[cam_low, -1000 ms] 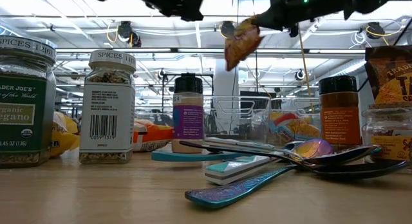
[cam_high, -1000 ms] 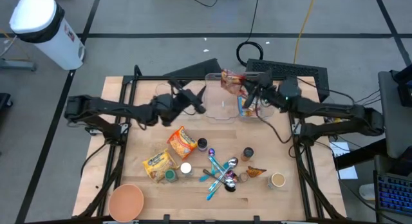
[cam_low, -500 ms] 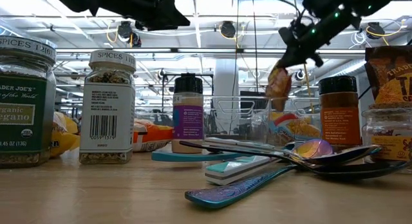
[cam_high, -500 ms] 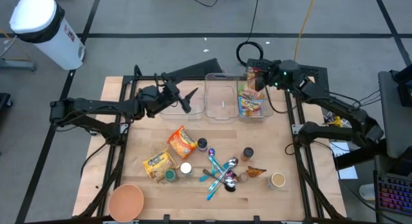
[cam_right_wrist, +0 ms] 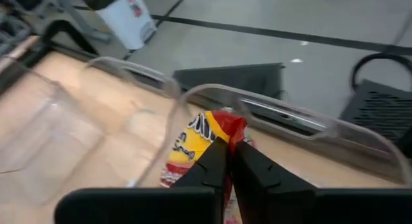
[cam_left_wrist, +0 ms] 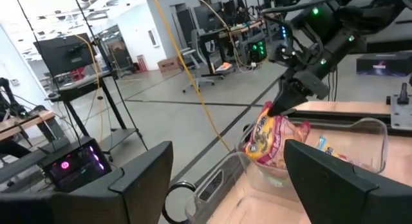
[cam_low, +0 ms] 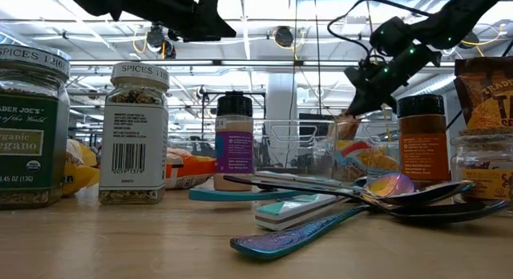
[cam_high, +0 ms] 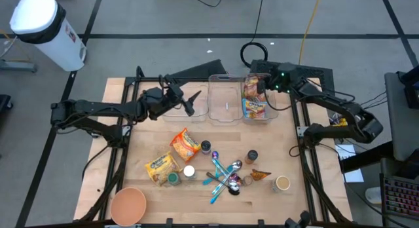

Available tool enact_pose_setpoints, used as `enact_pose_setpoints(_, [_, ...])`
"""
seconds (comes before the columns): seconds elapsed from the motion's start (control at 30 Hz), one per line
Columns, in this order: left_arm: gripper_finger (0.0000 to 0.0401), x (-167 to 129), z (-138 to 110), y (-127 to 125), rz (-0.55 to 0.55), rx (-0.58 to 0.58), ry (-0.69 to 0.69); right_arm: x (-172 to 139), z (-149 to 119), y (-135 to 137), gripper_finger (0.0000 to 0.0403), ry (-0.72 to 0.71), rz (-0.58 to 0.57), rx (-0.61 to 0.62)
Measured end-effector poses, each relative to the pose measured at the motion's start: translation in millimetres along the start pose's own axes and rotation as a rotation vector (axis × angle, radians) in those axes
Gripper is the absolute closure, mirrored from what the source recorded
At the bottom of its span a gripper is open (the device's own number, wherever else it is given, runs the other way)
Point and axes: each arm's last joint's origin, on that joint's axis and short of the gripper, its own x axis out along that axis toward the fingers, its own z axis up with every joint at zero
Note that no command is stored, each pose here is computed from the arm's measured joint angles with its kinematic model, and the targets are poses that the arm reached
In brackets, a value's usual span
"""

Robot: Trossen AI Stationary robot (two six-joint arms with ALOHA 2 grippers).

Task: Pick & Place Food Item
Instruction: Put the red noodle pack into the right transparent bin, then put the orange noodle pack into the right transparent bin

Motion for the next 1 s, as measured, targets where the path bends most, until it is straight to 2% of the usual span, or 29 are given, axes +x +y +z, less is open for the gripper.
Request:
enact_pose_setpoints(0.1, [0.0097, 0.0, -0.4, -0.1, -0.001, 0.002, 0.003, -0.9, -2.4, -2.8, 0.0381, 0.004, -0.073, -0.022])
enact_pose_setpoints(0.23, [0.0100, 0.0, -0.8, -0.2, -0.002, 0.004, 0.008, -1.2, -5.6, -5.6, 0.0344, 0.031, -0.147, -0.133])
enact_pose_setpoints(0.47, [0.0094, 0.0, -0.7, -0.2, -0.002, 0.003, 0.007, -1.7, -7.2, -7.3, 0.0228, 0.051, -0.243, -0.316])
enact_pose_setpoints(0.57, [0.0093, 0.0, -0.7, -0.2, -0.002, -0.010, 0.007, -4.2, -6.0, -6.7, 0.0174, 0.048, -0.313, -0.439])
enact_pose_setpoints(0.67, [0.0093, 0.0, -0.7, -0.2, -0.002, -0.027, 0.006, -10.4, -3.5, -2.8, 0.0132, 0.032, -0.399, -0.560])
enact_pose_setpoints(0.73, [0.0093, 0.0, -0.7, -0.2, -0.002, -0.027, 0.006, -17.1, -1.5, 2.6, 0.0114, 0.004, -0.441, -0.598])
enact_pose_setpoints(0.87, [0.0093, -0.1, -0.6, -0.4, -0.003, -0.051, 0.006, -32.7, 1.0, 19.4, 0.0100, -0.080, -0.381, -0.593])
enact_pose_setpoints(1.0, [0.0093, -0.5, -1.1, -1.5, -0.008, -0.072, 0.013, -52.0, -0.5, 43.6, 0.0106, -0.165, -0.178, -0.561])
